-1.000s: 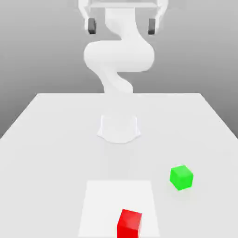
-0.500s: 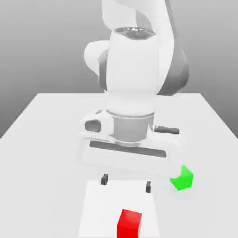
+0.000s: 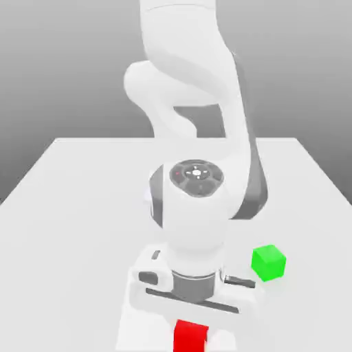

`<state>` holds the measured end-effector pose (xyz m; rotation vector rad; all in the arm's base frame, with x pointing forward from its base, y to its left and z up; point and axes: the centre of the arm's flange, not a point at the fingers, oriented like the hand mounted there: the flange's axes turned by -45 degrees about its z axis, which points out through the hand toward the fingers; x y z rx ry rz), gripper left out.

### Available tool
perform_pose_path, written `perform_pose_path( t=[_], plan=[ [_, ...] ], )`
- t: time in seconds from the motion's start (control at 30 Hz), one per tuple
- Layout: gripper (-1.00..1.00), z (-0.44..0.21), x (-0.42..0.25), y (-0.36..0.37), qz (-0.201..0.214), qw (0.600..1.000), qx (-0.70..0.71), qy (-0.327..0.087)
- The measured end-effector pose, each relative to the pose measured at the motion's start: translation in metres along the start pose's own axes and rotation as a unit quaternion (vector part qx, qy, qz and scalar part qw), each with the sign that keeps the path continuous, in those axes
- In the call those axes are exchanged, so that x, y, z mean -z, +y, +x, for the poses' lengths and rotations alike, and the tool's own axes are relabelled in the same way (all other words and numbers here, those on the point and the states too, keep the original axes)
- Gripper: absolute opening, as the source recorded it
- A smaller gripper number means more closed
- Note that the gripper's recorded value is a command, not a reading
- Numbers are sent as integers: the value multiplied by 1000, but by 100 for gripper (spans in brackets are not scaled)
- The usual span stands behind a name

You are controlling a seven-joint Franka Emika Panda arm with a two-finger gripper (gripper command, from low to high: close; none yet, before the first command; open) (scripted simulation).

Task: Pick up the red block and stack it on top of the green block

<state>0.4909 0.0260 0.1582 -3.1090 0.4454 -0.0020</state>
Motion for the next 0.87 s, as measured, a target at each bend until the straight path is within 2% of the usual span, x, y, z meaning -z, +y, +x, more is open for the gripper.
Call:
perform_pose_path(
  t=[0.17,0.37,0.47,0.57,0.77,0.8,0.87],
  plan=[
    [-100,-18,55,-18,3,1000,22,-1],
    [-100,-138,82,-103,9,987,162,-5],
    [-100,-190,87,-111,6,978,209,-3],
    [-100,-226,82,-112,0,970,243,0],
    [-100,-231,32,-111,-2,969,248,1],
    [100,-232,26,-111,-1,969,248,0],
    [100,-232,26,-111,-1,969,248,0]
  ],
)
